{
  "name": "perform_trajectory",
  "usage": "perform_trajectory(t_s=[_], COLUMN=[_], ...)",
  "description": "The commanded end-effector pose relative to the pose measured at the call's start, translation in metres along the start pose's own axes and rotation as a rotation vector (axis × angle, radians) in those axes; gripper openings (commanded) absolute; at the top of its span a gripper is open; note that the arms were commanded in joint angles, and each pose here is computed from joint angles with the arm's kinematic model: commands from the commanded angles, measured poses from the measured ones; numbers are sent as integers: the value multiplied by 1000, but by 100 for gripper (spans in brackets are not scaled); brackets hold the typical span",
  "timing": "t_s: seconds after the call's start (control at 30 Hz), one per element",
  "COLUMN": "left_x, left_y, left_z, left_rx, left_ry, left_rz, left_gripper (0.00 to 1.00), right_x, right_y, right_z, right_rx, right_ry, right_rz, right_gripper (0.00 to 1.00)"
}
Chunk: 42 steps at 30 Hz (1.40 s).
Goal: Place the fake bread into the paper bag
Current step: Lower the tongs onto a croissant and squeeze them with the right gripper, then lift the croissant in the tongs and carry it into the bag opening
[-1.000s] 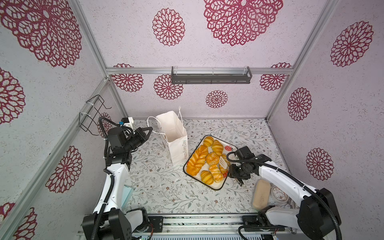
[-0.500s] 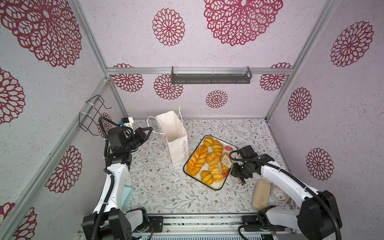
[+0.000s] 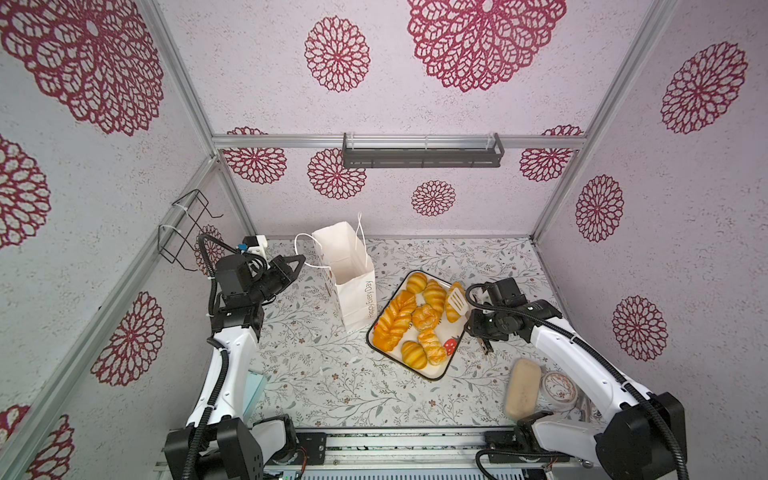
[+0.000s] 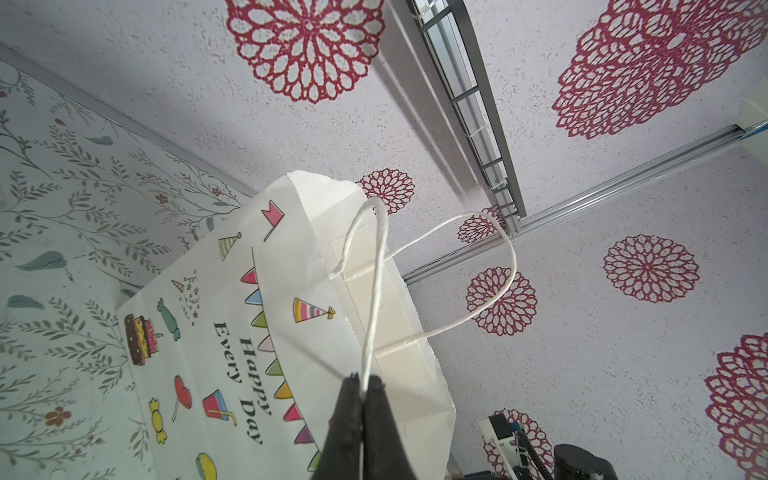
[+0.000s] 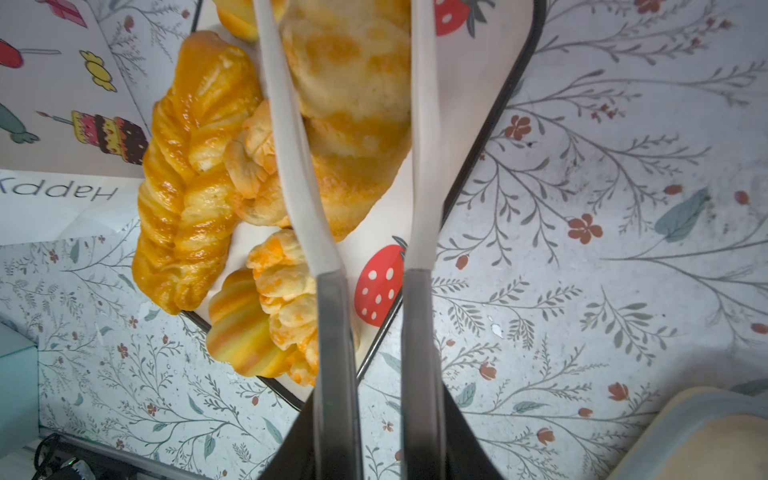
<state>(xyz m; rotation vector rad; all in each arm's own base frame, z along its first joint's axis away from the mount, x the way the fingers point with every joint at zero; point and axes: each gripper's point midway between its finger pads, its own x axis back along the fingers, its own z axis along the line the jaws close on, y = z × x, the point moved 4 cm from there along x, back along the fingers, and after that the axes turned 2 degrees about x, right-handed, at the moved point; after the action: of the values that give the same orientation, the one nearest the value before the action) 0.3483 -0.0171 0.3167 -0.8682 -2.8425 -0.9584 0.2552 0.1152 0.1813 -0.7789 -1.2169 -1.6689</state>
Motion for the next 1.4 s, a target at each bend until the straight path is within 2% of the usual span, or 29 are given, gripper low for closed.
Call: perform_trajectory(t_s=[0.0, 0.77, 1.37], left_x=[2, 4, 3], left_y=[9, 9, 8], left_z=[-10, -19, -20], left_rx=[-36, -80, -70], left_ry=[-10, -19, -48], left_rz=[-17, -17, -18], left_gripper=[0, 0, 0], right_x=[27, 96, 125], right_y=[30, 72, 75], right_z=[19, 90, 181], right_rx=[43, 208, 414], right_ry=[74, 324, 564], right_rz=[-141, -378, -480], right_gripper=[31, 31, 31])
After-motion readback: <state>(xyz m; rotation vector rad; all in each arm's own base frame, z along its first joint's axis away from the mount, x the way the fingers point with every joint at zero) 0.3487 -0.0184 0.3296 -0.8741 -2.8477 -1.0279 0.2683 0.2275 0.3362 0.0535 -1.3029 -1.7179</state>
